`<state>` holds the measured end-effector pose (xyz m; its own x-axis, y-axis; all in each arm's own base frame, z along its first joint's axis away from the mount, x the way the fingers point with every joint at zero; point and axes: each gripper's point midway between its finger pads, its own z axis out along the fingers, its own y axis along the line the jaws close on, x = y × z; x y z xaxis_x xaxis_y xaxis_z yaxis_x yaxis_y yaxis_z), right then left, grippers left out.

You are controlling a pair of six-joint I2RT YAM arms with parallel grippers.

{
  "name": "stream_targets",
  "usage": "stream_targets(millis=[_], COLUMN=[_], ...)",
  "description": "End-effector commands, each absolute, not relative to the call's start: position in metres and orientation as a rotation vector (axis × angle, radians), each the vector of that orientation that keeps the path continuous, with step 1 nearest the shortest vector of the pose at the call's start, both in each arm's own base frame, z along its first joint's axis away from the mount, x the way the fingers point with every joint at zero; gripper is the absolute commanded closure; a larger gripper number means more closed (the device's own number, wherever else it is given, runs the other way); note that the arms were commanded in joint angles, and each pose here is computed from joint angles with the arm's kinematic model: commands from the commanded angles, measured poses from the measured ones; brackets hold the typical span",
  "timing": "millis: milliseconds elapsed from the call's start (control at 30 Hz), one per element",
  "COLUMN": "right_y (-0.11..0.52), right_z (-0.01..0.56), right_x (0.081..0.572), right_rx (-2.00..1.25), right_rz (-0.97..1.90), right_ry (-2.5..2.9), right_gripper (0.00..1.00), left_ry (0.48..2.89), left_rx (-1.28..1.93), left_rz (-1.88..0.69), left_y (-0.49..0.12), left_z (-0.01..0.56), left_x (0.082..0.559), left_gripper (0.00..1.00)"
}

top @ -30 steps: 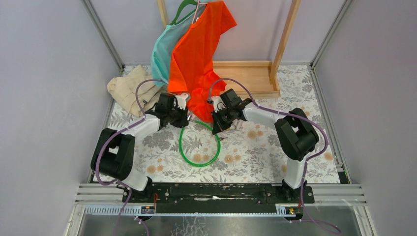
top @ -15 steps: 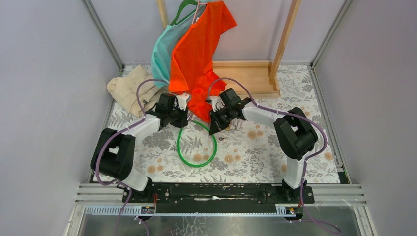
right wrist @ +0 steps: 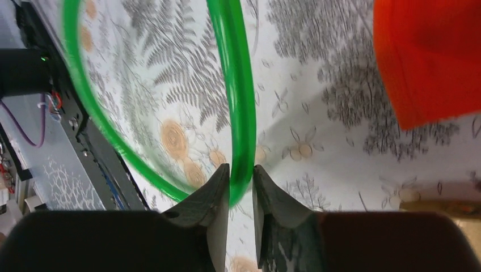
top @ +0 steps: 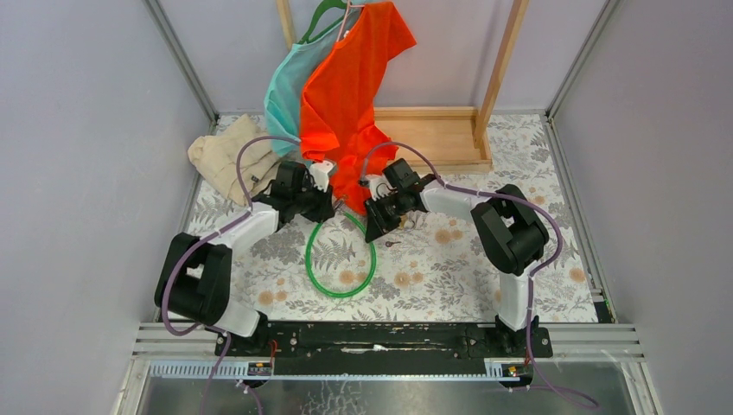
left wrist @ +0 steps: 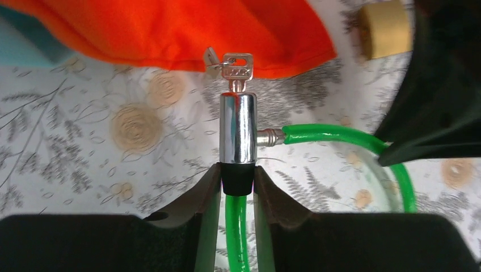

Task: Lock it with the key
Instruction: Lock the lock.

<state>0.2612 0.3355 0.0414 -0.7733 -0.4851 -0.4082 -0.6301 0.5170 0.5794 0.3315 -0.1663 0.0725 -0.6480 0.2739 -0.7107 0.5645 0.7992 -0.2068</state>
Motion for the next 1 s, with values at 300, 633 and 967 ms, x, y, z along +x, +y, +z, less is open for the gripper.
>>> stream_targets(millis=[300,633,967], right_y=[0.369,0.371,0.355], right_z=[0.073,0.139,0.203], right_x=[0.282,0.297,0.279], right_rx=[-0.988,-1.096,-1.279], right_rz=[1.277,1.298,1.274], right_ry=[2.284,2.064,1.763], right_gripper=[0.77,1.0,1.0], left_ry=[2.137,1.99,1.756], left_rx=[0.719,0.869,1.056], left_rz=[-0.755,-0.906,-1.078], left_y=[-0.204,-0.223,-0.244], left_z=[0.102,0.131,0.189], left_x=[0.319,0.303,0.283], left_gripper=[1.0,1.0,0.73])
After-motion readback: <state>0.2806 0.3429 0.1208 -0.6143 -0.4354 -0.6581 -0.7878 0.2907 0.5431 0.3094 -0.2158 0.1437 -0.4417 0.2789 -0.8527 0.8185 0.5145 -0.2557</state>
